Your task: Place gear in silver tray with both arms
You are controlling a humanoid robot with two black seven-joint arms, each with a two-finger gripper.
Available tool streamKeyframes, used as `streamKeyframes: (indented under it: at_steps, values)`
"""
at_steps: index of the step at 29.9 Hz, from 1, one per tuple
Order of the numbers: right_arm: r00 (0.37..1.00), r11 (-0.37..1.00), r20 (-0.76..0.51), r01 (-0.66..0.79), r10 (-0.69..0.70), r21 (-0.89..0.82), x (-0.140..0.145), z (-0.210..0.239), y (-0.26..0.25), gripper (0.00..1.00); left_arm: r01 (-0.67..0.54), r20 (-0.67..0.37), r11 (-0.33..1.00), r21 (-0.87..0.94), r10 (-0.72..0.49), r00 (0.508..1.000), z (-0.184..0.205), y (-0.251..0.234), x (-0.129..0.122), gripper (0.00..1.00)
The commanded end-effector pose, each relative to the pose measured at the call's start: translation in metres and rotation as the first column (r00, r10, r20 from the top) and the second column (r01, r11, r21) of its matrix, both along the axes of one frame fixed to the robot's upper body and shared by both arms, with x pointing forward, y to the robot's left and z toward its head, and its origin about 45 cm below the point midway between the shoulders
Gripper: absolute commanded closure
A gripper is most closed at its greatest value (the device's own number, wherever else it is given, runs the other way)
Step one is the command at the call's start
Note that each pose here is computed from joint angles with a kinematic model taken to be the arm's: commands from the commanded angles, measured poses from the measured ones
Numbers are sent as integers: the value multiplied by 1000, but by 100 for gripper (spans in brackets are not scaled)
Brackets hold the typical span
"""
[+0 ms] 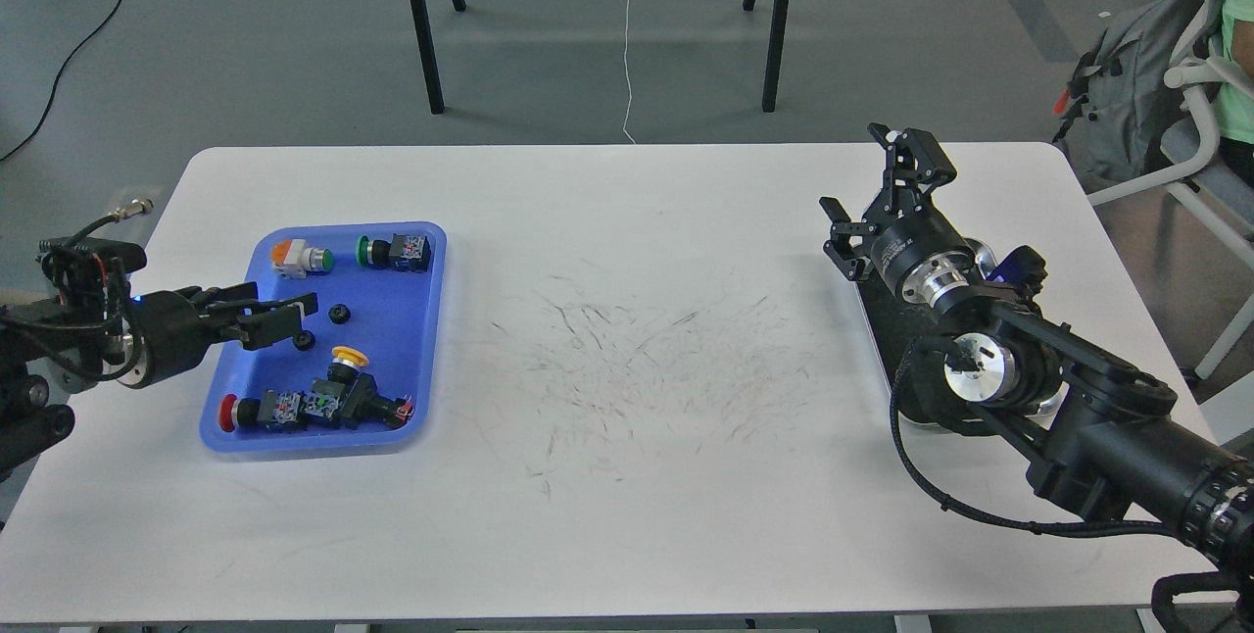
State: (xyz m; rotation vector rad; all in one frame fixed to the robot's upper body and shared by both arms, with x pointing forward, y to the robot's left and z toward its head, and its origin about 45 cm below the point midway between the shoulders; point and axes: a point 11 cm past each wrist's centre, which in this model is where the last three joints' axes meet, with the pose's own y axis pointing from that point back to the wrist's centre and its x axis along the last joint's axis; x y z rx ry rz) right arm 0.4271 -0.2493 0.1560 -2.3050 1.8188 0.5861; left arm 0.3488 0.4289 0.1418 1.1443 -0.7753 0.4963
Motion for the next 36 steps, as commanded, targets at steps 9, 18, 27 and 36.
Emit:
streamKeyframes:
  at_steps: [9,18,27,36]
  values:
    - [1000,1000,-1,3,-3,-11,1,0,0,0,55,11,998,22,-55,998,-11,-11,-3,16]
    - [1000,1000,0,3,-3,-11,1,1,0,0,54,-3,997,52,-54,999,-23,-11,-1,20]
    - [1000,1000,-1,-1,1,-15,1,0,1,0,67,-21,994,86,-66,998,-27,-5,-6,20]
    - [1000,1000,-4,-1,1,-19,0,-1,0,0,84,-1,991,102,-84,996,-30,-6,-7,23]
